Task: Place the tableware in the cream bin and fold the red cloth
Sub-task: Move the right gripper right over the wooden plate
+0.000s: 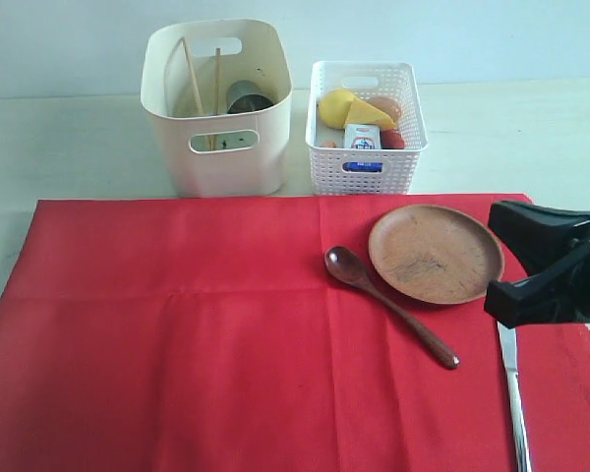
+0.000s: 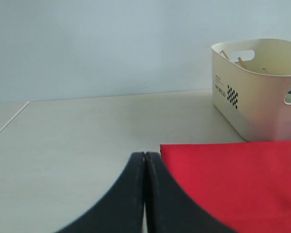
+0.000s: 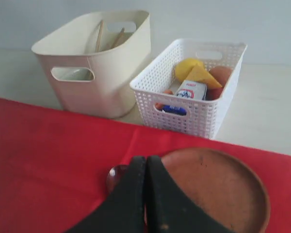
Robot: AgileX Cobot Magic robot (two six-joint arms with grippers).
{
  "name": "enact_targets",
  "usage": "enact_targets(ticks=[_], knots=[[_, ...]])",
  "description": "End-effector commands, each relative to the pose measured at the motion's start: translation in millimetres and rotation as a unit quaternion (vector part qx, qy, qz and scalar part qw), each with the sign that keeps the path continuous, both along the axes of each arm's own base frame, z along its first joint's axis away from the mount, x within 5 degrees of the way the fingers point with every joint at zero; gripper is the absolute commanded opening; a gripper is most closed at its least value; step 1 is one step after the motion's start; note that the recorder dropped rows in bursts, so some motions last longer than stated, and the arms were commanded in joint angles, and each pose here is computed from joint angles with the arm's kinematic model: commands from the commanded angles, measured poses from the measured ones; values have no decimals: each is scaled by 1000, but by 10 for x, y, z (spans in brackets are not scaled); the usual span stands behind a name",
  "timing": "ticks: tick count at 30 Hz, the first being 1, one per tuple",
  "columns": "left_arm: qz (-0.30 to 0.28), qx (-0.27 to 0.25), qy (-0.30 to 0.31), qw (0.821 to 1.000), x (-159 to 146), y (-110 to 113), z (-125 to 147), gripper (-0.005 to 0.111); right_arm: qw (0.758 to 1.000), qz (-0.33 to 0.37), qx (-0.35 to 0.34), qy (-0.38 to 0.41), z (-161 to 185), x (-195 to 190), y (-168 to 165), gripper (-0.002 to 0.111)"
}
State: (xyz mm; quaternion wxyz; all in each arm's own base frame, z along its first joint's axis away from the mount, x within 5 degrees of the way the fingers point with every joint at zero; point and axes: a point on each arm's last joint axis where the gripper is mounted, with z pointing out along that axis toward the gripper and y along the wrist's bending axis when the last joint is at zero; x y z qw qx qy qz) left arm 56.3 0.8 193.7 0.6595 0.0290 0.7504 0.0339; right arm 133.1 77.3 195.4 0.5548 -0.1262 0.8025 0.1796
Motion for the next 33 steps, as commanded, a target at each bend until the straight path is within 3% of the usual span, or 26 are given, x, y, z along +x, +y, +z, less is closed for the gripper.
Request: enact_targets(ticks=[1, 12, 19, 27, 29, 33], knots=[[1, -1, -7, 1000, -4, 1, 12, 0, 999, -3, -21, 41, -88, -31, -26, 0], [1, -1, -7, 1000, -4, 1, 12, 0, 994, -60, -47, 72, -120, 32, -99, 0], [1, -1, -7, 1000, -4, 1, 12, 0, 960, -178, -138, 164, -263, 248, -180, 0], [1, -1, -7, 1000, -4, 1, 12, 0, 950, -107, -185, 227, -431, 711, 143, 0], [1, -1, -7, 1000, -4, 1, 12, 0, 950, -83, -166, 250, -480, 896, 153, 0], [1, -1, -7, 1000, -4, 1, 12, 0, 947, 70, -71, 306, -587, 1092, 306, 0]])
